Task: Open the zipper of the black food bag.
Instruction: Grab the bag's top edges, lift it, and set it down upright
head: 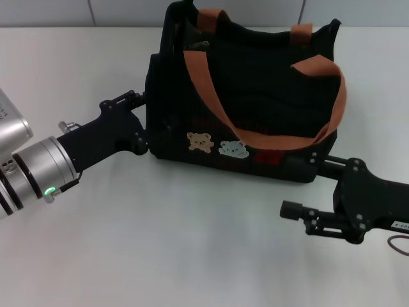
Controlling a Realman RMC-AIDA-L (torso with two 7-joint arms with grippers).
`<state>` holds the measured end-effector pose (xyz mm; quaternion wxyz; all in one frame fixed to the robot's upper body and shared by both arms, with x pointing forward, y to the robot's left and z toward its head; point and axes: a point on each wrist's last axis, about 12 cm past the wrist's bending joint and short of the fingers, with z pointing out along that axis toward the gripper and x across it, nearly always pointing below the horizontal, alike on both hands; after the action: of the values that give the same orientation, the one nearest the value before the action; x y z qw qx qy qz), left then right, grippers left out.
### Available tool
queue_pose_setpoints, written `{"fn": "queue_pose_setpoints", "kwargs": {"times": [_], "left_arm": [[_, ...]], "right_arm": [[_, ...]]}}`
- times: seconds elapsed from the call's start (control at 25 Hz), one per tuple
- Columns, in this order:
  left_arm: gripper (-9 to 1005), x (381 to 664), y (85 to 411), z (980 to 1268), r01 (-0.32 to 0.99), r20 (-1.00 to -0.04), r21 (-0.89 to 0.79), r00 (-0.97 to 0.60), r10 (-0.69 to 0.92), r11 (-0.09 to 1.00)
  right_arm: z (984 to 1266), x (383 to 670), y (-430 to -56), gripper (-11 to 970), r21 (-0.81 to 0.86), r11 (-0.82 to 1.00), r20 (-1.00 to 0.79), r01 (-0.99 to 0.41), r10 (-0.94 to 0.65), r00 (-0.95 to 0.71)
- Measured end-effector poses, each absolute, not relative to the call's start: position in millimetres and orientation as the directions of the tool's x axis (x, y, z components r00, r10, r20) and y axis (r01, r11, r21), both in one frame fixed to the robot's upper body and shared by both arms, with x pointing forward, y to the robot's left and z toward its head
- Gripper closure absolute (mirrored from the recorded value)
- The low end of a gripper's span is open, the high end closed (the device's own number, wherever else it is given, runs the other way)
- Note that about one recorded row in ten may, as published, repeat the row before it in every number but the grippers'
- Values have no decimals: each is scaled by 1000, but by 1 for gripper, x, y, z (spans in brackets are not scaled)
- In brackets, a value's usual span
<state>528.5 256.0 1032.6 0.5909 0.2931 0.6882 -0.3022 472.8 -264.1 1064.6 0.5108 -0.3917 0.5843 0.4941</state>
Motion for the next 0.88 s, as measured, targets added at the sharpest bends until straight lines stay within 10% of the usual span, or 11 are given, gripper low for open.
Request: {"fn": "queue_pose_setpoints", "kwargs": {"times": [0.16,0.52,0.88], "left_arm": [[244,527,258,1032,744,-991,-79,-128,26,663],[696,525,256,1032,752,-993,-72,-114,22,655],[786,520,257,1032,757,-994,-78,-107,5,648]], "right_arm": [[1065,473,-268,232,180,239,-983,-954,70,-167],[1065,478,-284,232,187,426,-975,-885,190,-114],[1059,476,-289,232,151,504,-982,-850,176,-70]]}}
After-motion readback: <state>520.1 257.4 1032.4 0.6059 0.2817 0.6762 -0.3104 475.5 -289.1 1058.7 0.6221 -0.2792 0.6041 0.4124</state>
